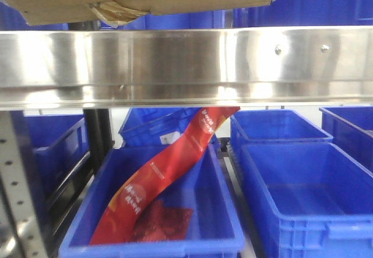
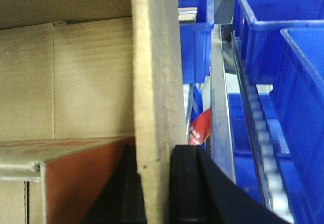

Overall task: Stack two boxes on right shelf middle
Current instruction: 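Raise the boxes with both grippers above the middle steel shelf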

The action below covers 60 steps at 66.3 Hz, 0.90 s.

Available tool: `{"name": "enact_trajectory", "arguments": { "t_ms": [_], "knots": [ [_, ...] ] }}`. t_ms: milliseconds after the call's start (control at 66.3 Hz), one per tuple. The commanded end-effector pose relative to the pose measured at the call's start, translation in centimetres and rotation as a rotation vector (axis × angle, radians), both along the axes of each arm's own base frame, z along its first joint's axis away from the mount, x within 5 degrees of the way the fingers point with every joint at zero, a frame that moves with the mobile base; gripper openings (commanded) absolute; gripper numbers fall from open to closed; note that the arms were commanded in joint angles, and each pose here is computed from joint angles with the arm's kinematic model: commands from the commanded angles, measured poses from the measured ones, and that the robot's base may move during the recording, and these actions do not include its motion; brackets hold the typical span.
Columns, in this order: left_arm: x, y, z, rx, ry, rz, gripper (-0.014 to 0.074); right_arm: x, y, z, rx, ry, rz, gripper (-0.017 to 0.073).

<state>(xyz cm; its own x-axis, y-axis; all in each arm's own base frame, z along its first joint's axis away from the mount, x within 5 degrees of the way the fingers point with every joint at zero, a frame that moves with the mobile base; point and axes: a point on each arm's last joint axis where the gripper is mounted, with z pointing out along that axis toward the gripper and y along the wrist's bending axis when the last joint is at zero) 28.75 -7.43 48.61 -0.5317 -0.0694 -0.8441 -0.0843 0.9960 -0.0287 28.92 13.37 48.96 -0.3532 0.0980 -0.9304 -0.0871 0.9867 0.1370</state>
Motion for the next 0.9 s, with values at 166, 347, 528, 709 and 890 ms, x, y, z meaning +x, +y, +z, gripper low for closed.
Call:
{"name": "enact_trajectory", "arguments": {
  "t_ms": [166, 347, 528, 709, 890],
  "knots": [
    [-0.25, -0.07, 0.8, -0.023, -0.05, -0.016, -0.0111, -0.5, 0.38, 1.67, 0.063, -0.114, 0.061, -0.0152],
    [-0.25, -0.07, 0.8, -0.023, -0.05, -0.016, -0.0111, -0.5, 0.38, 1.67, 0.063, -0.114, 0.061, -0.0152],
    [-0.25, -0.07, 0.8, -0.023, -0.05, -0.016, -0.0111, -0.5, 0.38, 1.67, 0.063, -0.114, 0.061, -0.0152],
    [-0.25, -0.07, 0.8, -0.023, -0.05, -0.016, -0.0111, -0.5, 0.38, 1.67, 0.063, -0.114, 0.061, -0.0152],
    [-0.25, -0.07, 0.8, -0.023, -0.05, -0.016, -0.0111, -0.5, 0.38, 1.67, 0.063, -0.114, 0.061, -0.0152]
  ]
}}
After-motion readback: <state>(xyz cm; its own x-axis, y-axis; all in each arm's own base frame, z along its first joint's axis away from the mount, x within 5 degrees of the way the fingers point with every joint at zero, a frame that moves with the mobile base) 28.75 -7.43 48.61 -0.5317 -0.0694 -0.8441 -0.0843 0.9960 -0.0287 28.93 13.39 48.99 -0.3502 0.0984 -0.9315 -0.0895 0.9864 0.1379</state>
